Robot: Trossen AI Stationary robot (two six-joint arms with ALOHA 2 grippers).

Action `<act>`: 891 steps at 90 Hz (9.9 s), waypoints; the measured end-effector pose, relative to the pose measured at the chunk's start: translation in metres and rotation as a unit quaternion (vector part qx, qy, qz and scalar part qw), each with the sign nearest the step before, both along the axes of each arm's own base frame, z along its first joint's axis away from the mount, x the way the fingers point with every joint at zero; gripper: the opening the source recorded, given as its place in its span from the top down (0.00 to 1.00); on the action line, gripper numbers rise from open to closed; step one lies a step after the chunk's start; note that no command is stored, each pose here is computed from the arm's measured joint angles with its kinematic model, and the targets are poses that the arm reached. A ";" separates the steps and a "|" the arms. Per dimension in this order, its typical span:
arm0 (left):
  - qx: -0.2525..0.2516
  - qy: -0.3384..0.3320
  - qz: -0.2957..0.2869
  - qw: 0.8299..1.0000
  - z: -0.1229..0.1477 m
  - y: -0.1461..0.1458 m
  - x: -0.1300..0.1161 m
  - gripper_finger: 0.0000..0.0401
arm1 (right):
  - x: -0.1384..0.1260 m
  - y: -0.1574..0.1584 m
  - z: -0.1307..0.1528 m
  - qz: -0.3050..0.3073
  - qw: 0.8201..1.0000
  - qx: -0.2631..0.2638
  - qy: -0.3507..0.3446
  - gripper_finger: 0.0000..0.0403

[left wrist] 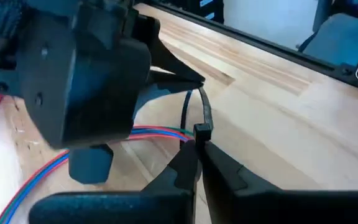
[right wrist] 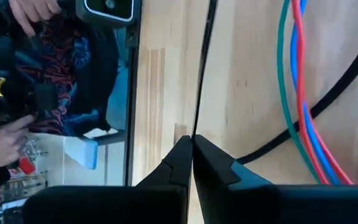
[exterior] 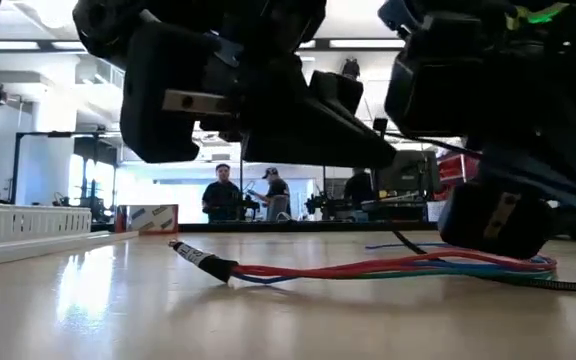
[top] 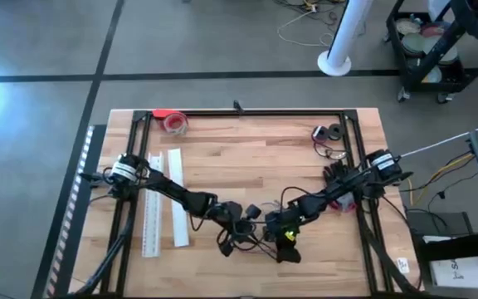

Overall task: Ziptie cables
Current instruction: Wrap the black zip tie around the cables

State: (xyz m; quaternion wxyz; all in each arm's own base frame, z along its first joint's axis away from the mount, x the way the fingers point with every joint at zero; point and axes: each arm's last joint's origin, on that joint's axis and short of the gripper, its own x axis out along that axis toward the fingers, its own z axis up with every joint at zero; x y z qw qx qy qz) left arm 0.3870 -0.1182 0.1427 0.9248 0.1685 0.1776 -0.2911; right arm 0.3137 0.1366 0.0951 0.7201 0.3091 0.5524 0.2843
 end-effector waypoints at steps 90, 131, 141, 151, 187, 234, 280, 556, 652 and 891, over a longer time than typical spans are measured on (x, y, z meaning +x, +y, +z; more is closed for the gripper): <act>-0.005 -0.003 -0.018 1.000 0.001 -0.005 -0.001 1.00 | 0.005 -0.001 0.003 -0.010 1.000 0.017 -0.015 1.00; -0.001 -0.007 -0.017 1.000 0.001 -0.005 -0.001 1.00 | 0.014 -0.016 0.007 -0.025 0.998 0.045 -0.031 1.00; -0.001 -0.007 -0.016 1.000 0.001 -0.005 -0.001 1.00 | 0.015 -0.017 0.008 -0.023 0.998 0.051 -0.032 1.00; 0.000 -0.004 -0.016 1.000 0.001 -0.004 -0.001 1.00 | 0.012 -0.012 0.009 -0.005 0.998 0.063 -0.027 1.00; -0.002 -0.010 -0.016 1.000 0.002 -0.004 -0.001 1.00 | 0.005 -0.002 0.006 0.024 0.997 0.067 -0.009 1.00; -0.009 -0.019 -0.024 0.999 0.004 -0.005 0.000 1.00 | 0.002 -0.003 0.001 0.017 0.998 0.054 0.002 1.00; -0.005 -0.019 -0.020 1.000 0.003 -0.004 0.000 1.00 | 0.003 -0.003 0.001 0.020 0.998 0.058 0.000 1.00; -0.104 0.070 0.106 0.986 -0.003 0.013 0.002 1.00 | -0.003 0.048 0.059 -0.251 0.881 -0.348 -0.198 0.72; -0.107 0.072 0.109 0.986 -0.003 0.015 0.003 1.00 | 0.004 0.048 0.053 -0.271 0.870 -0.380 -0.157 0.84; -0.095 0.087 0.177 0.976 0.004 0.011 0.000 0.78 | -0.003 0.045 0.051 -0.224 0.872 -0.415 -0.134 1.00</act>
